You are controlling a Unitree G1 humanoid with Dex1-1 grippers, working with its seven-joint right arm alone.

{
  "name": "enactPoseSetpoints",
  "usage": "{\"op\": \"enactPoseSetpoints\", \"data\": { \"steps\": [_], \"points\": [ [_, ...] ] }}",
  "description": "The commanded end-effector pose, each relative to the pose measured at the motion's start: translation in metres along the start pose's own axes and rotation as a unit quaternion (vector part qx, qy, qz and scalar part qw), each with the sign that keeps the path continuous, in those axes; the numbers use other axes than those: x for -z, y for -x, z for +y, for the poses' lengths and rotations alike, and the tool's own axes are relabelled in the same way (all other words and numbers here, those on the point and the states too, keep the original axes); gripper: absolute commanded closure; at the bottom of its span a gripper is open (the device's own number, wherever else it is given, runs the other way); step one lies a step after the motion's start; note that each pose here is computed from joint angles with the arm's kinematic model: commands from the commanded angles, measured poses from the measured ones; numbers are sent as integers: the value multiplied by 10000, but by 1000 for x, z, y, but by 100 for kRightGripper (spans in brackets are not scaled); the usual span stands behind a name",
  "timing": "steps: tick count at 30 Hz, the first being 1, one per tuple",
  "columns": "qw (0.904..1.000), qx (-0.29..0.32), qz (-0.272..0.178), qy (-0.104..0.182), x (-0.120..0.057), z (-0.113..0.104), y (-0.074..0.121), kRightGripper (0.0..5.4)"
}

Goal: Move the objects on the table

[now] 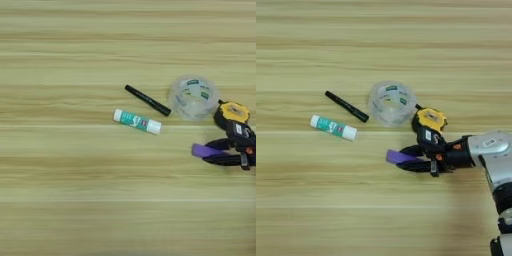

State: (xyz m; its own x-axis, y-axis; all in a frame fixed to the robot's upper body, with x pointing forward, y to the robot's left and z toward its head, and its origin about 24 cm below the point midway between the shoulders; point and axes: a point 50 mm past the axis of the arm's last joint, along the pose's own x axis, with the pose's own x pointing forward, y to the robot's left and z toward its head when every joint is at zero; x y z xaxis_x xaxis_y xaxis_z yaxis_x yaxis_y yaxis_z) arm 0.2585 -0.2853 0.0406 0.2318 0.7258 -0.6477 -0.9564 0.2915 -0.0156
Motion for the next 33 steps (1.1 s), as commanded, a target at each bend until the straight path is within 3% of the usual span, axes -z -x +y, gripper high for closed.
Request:
{"op": "enactPoseSetpoints", "data": {
  "steps": [1,10,18,33],
  "points": [
    [9983,400,-127,407,-21,-15,10,398],
    [9863,640,-1146,1004,-64,-16,15,398],
    [9754,440,-1638,1409,-96,-2,7,399],
    [9689,309,-1980,1449,-118,5,-43,399]
  ]
}}
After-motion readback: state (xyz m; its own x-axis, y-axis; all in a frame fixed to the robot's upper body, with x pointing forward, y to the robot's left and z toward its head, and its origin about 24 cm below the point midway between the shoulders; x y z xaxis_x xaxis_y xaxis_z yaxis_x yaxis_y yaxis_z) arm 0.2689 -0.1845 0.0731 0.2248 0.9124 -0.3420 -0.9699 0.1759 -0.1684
